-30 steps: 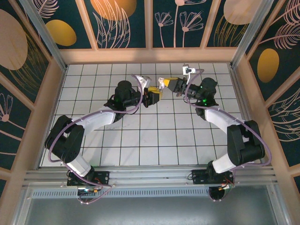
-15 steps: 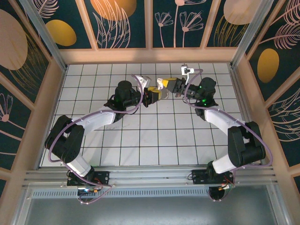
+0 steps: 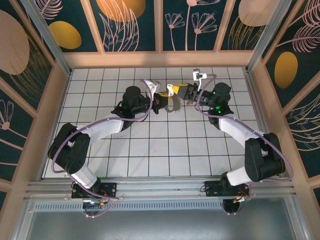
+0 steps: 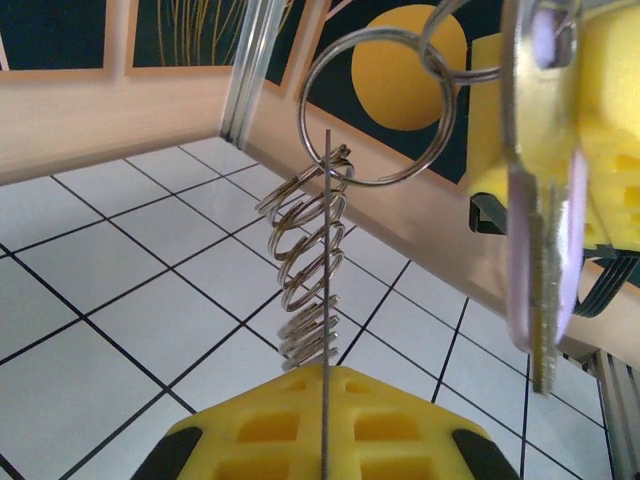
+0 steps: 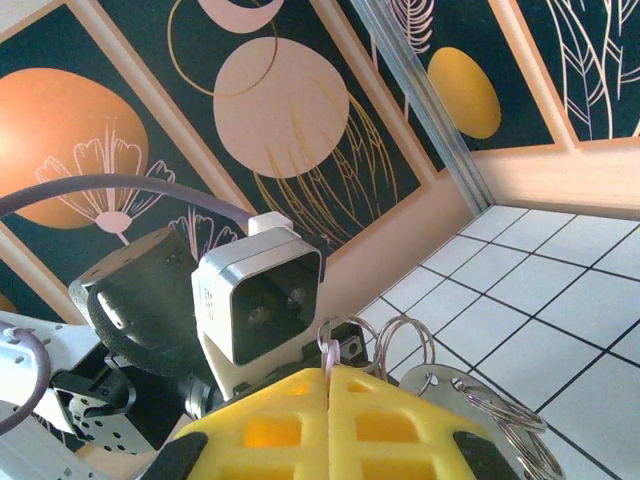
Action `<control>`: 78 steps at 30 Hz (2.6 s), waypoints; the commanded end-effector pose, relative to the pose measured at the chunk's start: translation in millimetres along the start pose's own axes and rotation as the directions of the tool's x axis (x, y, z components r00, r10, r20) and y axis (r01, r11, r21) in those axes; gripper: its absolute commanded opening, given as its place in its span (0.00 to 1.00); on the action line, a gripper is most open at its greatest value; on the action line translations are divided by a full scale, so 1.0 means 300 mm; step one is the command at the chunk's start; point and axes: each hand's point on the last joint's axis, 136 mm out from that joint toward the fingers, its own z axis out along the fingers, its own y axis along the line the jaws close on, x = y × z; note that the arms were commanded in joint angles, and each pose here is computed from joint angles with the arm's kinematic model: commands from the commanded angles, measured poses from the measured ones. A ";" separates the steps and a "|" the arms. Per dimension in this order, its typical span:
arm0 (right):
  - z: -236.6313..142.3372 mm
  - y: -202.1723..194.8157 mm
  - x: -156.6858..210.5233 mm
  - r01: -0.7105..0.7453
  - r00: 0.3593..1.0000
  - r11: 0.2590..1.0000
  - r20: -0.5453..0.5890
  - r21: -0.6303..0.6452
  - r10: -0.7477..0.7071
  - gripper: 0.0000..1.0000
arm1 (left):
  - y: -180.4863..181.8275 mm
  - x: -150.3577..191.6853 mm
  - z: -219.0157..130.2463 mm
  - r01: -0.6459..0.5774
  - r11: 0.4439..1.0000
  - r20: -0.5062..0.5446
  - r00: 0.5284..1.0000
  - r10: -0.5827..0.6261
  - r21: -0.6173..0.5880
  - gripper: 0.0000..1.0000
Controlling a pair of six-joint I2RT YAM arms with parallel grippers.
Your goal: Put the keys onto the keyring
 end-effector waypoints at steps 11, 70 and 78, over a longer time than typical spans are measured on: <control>-0.045 0.038 0.080 0.031 1.000 0.999 -0.004 -0.015 -0.031 0.00 | -0.023 -0.081 -0.049 -0.004 1.000 0.134 0.991 0.006 -0.017 0.00; 0.027 -0.021 -0.026 0.003 0.998 1.000 0.058 -0.015 -0.002 0.25 | -0.051 -0.062 -0.041 -0.019 0.999 0.118 0.993 0.013 0.044 0.00; 0.021 0.017 -0.040 0.028 0.998 0.999 0.063 -0.029 -0.026 0.10 | -0.049 -0.061 -0.039 -0.018 0.999 0.114 0.993 0.013 0.041 0.00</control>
